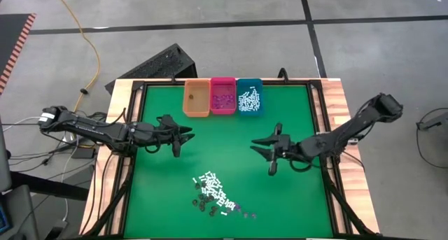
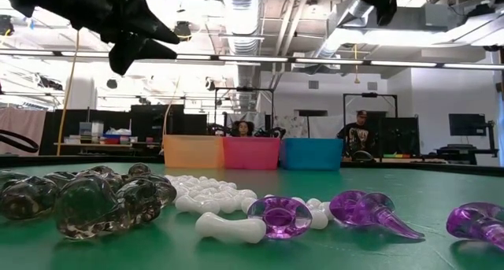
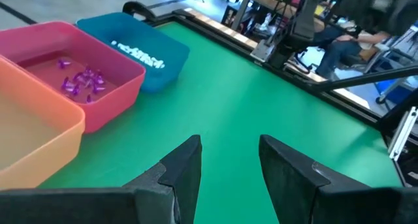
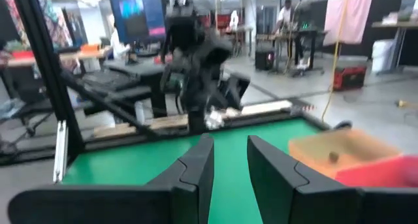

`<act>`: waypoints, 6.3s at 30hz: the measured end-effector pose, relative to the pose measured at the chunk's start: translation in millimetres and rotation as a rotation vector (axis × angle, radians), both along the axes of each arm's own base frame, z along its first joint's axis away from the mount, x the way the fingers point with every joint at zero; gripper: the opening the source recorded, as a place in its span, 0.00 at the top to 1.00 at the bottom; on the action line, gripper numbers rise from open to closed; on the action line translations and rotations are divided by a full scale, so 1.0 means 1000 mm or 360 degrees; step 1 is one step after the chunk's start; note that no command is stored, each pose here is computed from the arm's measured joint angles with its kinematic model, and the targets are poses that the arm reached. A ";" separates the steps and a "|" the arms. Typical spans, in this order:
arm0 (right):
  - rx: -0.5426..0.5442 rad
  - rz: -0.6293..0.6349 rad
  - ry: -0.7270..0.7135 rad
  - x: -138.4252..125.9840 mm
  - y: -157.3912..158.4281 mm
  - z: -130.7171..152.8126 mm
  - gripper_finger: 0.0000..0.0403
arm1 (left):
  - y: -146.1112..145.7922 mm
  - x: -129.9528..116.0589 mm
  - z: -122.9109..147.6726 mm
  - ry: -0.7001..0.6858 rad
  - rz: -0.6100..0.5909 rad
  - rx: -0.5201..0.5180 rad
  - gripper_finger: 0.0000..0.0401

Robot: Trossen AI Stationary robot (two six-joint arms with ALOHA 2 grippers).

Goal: Sort Halloween decoration
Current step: Put the violet witch hat toy into the red bin

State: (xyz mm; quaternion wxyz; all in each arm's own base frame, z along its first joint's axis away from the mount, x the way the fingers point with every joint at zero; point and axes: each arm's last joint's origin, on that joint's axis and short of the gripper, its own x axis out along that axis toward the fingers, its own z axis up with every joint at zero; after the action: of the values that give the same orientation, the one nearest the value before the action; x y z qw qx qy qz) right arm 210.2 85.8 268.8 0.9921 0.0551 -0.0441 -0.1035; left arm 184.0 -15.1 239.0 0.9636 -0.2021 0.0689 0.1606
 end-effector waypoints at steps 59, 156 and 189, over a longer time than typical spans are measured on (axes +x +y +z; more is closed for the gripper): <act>-0.0057 -0.0107 -0.0092 -0.052 0.001 0.034 0.70 | 0.013 -0.043 0.059 -0.0249 0.0127 0.0276 0.64; 0.0043 0.0633 0.1812 0.095 0.122 -0.119 0.96 | 0.014 -0.040 0.028 0.0176 0.0202 0.0133 0.64; -0.0143 0.0799 0.1704 0.101 0.146 -0.090 0.46 | 0.013 -0.041 0.025 0.0228 0.0158 0.0128 0.64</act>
State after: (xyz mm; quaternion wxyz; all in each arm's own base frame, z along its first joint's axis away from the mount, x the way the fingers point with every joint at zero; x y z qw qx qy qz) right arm 311.2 231.8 179.1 0.8718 -0.0382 0.4727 0.1231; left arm 142.8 -2.2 263.5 0.9544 -0.1546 0.1210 0.2248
